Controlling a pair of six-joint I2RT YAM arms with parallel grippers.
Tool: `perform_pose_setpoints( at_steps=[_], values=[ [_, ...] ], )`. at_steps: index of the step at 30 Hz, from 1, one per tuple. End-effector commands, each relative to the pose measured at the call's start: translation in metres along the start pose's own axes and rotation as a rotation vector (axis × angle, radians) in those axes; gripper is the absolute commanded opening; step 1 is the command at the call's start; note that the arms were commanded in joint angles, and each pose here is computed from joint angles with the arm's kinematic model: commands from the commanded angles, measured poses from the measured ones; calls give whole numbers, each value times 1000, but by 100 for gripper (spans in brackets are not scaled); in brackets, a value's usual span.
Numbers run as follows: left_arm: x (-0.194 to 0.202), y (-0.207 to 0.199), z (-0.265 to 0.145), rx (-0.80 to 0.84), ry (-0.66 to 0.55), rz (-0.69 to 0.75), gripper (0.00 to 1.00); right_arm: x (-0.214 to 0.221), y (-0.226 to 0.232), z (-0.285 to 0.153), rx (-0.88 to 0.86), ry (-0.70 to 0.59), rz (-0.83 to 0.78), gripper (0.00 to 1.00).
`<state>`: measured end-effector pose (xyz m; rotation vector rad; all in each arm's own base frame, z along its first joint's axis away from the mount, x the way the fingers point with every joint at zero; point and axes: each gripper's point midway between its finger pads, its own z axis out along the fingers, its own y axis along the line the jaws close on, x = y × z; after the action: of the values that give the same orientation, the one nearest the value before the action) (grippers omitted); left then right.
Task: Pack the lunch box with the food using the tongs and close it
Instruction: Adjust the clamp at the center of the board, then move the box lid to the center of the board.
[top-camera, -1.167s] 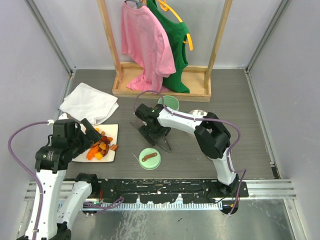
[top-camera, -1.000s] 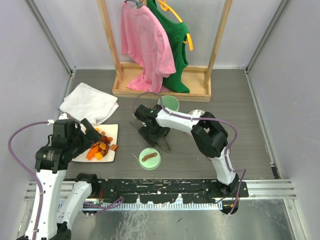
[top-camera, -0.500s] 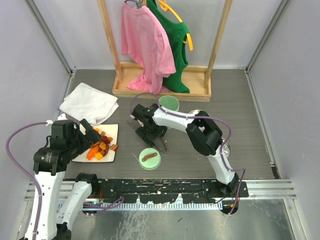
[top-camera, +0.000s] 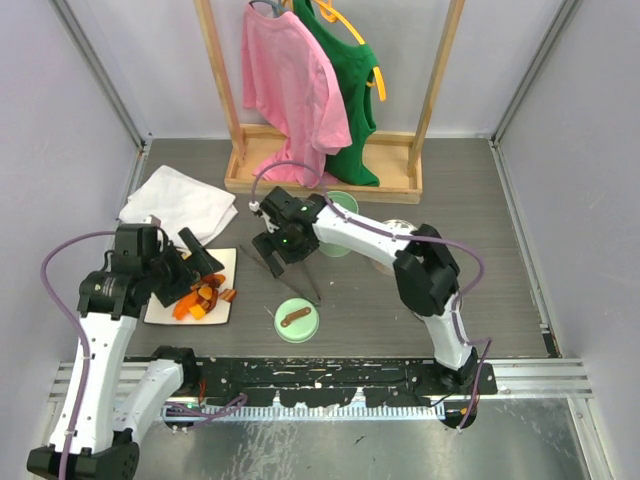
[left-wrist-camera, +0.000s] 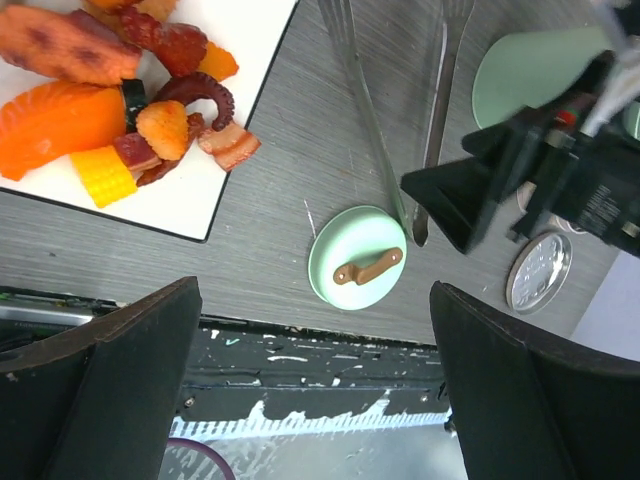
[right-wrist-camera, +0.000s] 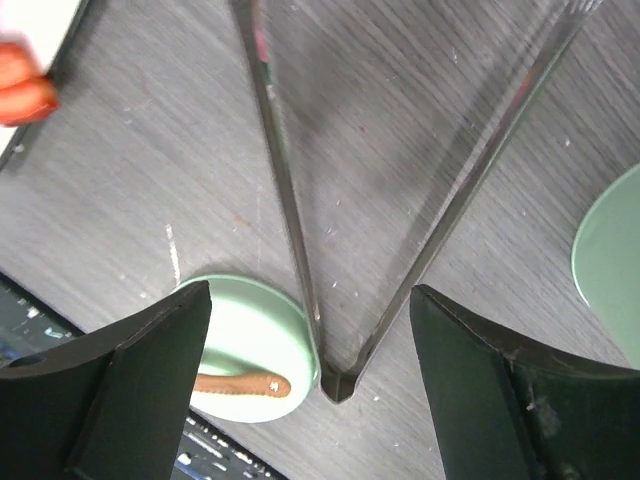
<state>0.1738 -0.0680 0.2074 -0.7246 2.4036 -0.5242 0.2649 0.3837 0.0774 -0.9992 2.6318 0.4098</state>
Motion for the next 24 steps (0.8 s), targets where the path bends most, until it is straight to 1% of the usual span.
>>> perform_pose_setpoints(
  at_steps=[1,4,6,8,12,15,17,20,24],
  values=[
    [-7,-17,2,64,-7,6,98,-21,21,-67,-102,-196,13,86],
    [-12,-9,1,15,-39,-7,98,-5,55,-74,-291,-233,27,85],
    [-16,-3,0,-18,-67,-27,98,5,73,-70,-366,-231,54,84],
    [-20,4,-3,-54,-106,-56,98,12,91,-62,-400,-223,51,83],
    [-27,15,-15,-99,-183,-87,98,20,102,-37,-398,-212,66,83],
    [-29,19,-22,-108,-216,-88,98,31,101,-18,-400,-164,64,83],
    [-27,19,-24,-99,-215,-85,98,42,99,-7,-389,-122,51,83],
    [-24,15,-22,-75,-193,-71,98,60,88,-4,-327,-71,27,83],
    [-21,0,-19,-7,-150,-17,98,102,67,-9,-258,2,6,83]
  ],
)
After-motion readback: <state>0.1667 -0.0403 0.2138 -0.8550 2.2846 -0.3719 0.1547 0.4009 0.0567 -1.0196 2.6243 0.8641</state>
